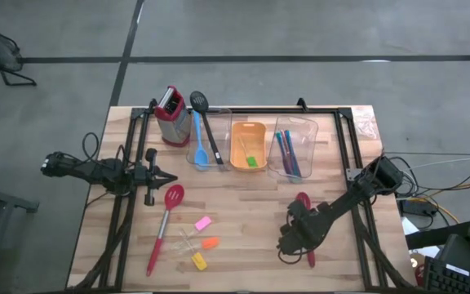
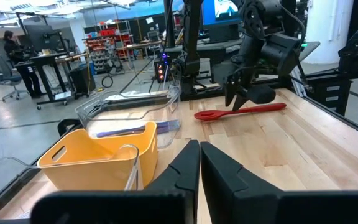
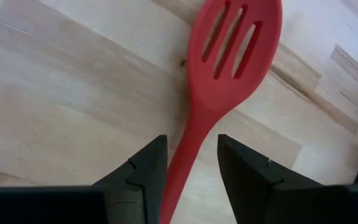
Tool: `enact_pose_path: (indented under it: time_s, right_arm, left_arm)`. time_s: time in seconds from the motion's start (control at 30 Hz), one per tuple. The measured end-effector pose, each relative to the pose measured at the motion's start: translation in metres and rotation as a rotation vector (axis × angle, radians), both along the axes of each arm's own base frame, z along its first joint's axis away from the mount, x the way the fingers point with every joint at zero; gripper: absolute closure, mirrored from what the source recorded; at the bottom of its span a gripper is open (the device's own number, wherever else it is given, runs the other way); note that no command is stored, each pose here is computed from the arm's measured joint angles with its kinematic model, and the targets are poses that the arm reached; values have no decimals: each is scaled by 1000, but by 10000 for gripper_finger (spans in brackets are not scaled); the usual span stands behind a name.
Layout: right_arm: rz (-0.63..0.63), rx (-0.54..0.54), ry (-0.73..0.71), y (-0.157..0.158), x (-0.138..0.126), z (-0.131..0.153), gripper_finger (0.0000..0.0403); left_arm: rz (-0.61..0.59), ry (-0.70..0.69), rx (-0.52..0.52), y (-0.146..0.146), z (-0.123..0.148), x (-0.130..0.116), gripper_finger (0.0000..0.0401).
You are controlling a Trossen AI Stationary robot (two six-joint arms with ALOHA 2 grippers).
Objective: Pick & Place Kitchen Items
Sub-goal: Put the red spoon into the left transparent bin
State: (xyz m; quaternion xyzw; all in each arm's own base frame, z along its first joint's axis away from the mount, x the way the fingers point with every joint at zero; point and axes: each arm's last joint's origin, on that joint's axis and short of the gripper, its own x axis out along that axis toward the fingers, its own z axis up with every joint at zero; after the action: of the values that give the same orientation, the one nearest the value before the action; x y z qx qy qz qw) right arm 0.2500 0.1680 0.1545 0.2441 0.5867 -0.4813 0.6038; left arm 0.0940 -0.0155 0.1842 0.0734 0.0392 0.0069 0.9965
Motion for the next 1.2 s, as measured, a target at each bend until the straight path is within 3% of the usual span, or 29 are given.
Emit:
enact_pose_path:
  time_s: [0.53, 0.7, 1.03, 1.2]
  right_arm:
    - [-23, 13, -37, -5, -8, -21, 232]
    - [-7, 17, -41, -6, -8, -23, 258]
    - [64, 13, -56, -3, -3, -20, 351]
    - [75, 7, -72, -3, -1, -19, 357]
  left_arm:
    - [0, 0, 0, 0, 0, 0, 383]
    - [0, -1, 0, 0, 0, 0, 380]
    - [0, 0, 0, 0, 0, 0, 381]
    - [0, 0, 0, 0, 0, 0, 381]
